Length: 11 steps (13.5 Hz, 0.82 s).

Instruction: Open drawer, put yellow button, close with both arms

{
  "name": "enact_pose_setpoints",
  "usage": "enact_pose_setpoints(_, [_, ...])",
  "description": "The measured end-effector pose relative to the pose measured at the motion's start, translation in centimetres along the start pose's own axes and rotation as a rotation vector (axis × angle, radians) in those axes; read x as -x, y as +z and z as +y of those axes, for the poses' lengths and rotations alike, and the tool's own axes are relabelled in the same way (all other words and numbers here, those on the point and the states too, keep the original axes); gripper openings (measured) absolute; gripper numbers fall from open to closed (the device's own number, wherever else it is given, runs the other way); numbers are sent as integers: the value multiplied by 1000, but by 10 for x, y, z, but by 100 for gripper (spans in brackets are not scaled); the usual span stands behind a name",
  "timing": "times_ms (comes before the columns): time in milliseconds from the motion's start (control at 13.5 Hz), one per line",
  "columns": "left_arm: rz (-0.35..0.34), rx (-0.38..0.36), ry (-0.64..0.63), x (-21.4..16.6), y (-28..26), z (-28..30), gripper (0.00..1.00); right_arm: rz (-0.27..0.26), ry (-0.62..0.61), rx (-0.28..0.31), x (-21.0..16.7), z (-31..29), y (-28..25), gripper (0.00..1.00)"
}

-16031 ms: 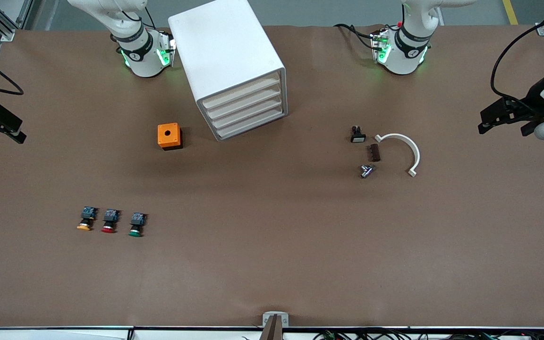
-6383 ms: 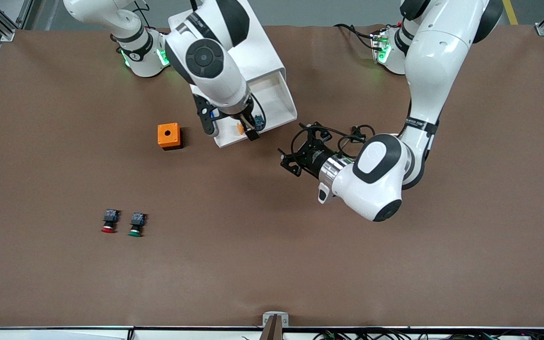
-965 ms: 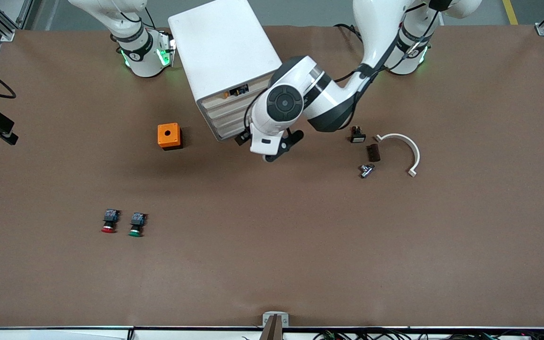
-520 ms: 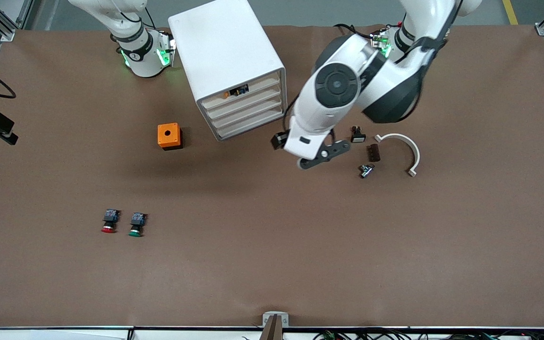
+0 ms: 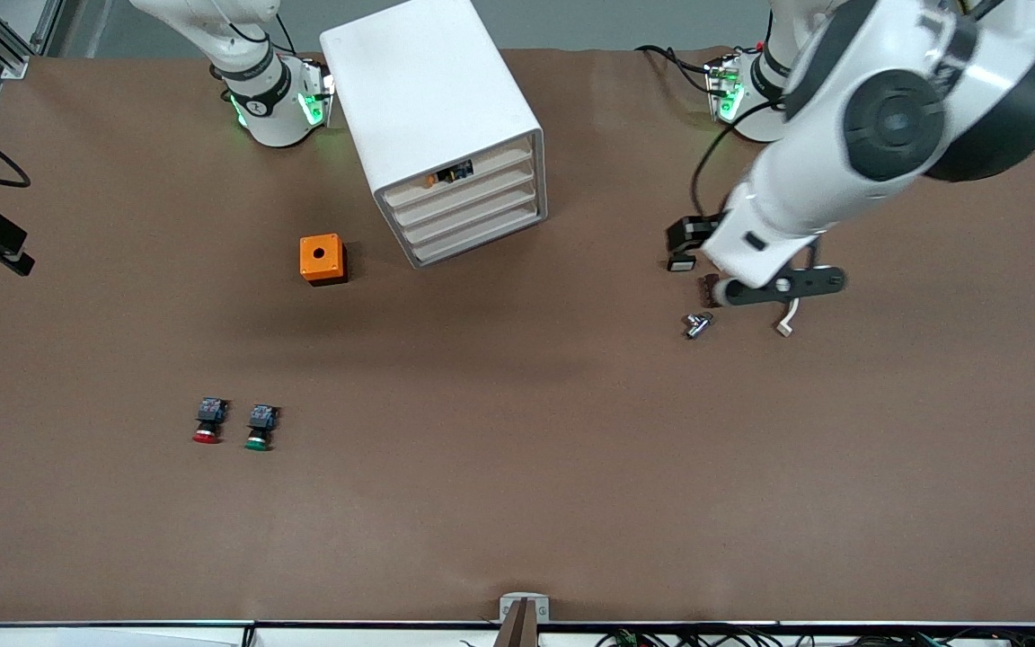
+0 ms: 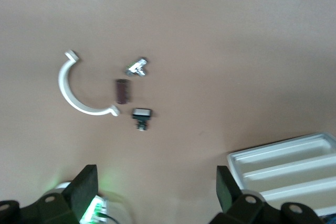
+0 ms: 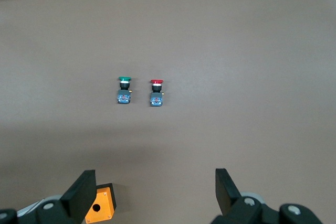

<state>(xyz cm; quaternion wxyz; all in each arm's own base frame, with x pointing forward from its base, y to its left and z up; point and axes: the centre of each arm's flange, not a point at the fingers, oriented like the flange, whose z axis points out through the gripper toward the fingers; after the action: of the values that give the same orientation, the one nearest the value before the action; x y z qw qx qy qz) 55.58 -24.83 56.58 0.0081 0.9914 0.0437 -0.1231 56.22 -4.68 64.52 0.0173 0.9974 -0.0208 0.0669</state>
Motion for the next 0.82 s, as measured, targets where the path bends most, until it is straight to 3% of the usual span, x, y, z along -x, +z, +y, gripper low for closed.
enact_pose_setpoints(445, [23,21,133,27,-25,-143,100,0,0,0,0,0,0,100])
enact_pose_setpoints(816, [148,15,156,42,-6,-199,100,0,0,0,0,0,0,100])
